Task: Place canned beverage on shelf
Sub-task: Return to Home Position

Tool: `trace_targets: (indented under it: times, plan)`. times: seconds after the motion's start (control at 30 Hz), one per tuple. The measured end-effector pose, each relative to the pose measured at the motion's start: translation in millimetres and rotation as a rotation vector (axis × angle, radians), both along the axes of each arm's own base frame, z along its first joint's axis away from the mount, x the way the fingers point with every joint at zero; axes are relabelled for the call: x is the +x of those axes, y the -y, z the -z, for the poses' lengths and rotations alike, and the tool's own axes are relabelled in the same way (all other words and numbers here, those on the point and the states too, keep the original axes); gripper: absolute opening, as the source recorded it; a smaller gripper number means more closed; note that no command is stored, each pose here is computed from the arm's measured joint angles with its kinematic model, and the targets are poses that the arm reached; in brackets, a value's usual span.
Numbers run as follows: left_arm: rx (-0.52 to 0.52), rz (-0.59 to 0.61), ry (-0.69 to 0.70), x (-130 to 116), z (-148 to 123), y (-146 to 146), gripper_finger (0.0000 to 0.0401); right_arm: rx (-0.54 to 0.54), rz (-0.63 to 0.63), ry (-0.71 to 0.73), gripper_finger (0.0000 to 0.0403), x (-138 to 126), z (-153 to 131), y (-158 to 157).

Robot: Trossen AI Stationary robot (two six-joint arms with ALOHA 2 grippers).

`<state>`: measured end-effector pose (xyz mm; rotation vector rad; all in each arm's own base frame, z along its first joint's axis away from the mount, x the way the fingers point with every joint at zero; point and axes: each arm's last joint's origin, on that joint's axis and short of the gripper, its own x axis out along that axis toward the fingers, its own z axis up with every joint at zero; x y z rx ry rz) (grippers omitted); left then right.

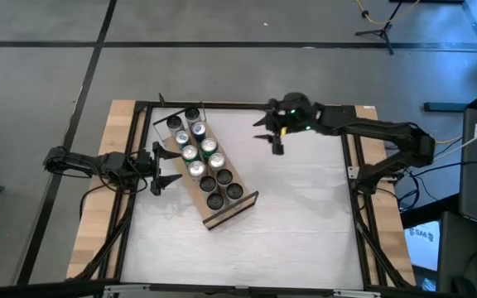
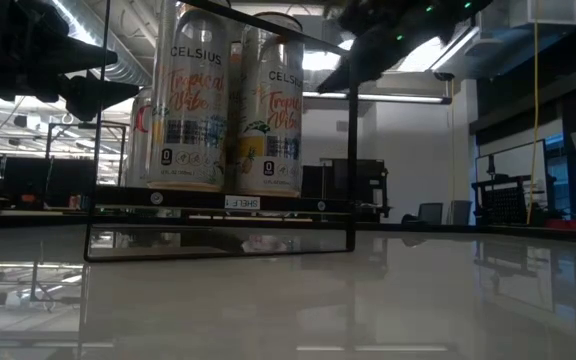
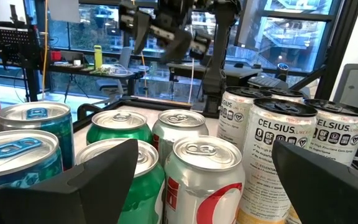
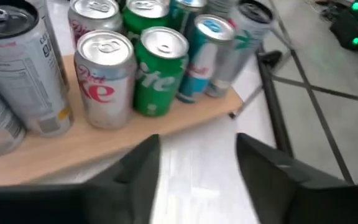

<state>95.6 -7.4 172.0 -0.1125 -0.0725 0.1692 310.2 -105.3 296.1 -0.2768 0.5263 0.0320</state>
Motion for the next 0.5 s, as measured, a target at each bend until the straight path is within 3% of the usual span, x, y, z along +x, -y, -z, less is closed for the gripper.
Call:
trace_targets:
  times: [0.3, 0.5]
  plan:
    - [0.0, 0.0, 0.0, 0.0, 0.0, 0.0, 0.0362, 0.033, 0.048, 0.042, 0.0019, -51.0, -40.3, 2.2]
    - [0.0, 0.001, 0.0, 0.0, 0.0, 0.0, 0.0362, 0.038, 0.07, 0.075, 0.0012, -74.9, -57.6, -7.7]
